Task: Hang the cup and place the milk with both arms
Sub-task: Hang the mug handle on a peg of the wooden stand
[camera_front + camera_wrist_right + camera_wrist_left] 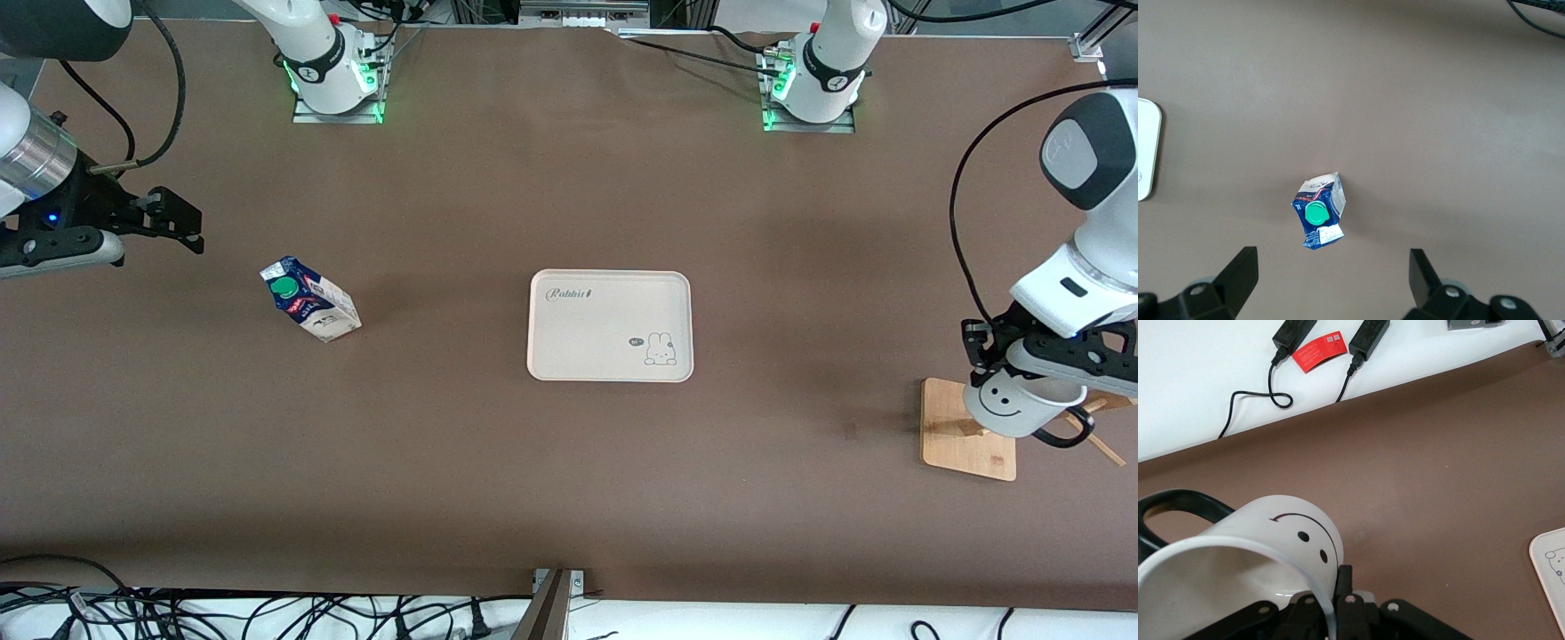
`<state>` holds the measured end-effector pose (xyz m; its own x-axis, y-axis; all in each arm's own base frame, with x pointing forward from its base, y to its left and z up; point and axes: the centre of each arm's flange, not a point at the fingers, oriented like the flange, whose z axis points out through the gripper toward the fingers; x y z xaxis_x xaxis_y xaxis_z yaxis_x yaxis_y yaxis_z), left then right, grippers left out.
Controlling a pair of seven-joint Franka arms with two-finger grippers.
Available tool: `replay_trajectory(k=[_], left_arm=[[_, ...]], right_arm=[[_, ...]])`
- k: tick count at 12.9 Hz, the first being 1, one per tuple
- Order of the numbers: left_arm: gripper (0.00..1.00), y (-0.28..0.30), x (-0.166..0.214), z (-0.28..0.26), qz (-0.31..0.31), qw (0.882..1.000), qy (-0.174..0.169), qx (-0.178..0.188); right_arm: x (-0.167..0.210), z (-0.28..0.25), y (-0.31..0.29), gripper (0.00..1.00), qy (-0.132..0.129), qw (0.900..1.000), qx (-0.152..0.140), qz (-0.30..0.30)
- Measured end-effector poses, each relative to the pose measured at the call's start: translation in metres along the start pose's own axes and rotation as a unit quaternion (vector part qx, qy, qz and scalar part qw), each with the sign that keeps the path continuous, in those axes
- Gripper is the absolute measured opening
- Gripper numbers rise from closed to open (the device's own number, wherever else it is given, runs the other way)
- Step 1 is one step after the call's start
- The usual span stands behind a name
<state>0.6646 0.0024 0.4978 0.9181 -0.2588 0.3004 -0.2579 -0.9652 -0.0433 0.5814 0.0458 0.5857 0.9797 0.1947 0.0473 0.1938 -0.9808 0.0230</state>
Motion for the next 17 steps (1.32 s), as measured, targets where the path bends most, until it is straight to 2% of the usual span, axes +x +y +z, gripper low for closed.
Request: replay_trajectory(k=[13, 17], left_arm=[[0.05, -0.023, -0.008, 0.013, -0.006, 1.000, -0.004, -0.002], [0.05, -0.031, -0.015, 0.019, -0.016, 1.000, -0.017, -0.007]], right_arm=[[0.002, -0.001, 0.000, 1.00, 0.009, 1.000, -0.001, 0.000], [0.002, -0.001, -0.001, 1.00, 0.010, 1.000, -0.001, -0.001]])
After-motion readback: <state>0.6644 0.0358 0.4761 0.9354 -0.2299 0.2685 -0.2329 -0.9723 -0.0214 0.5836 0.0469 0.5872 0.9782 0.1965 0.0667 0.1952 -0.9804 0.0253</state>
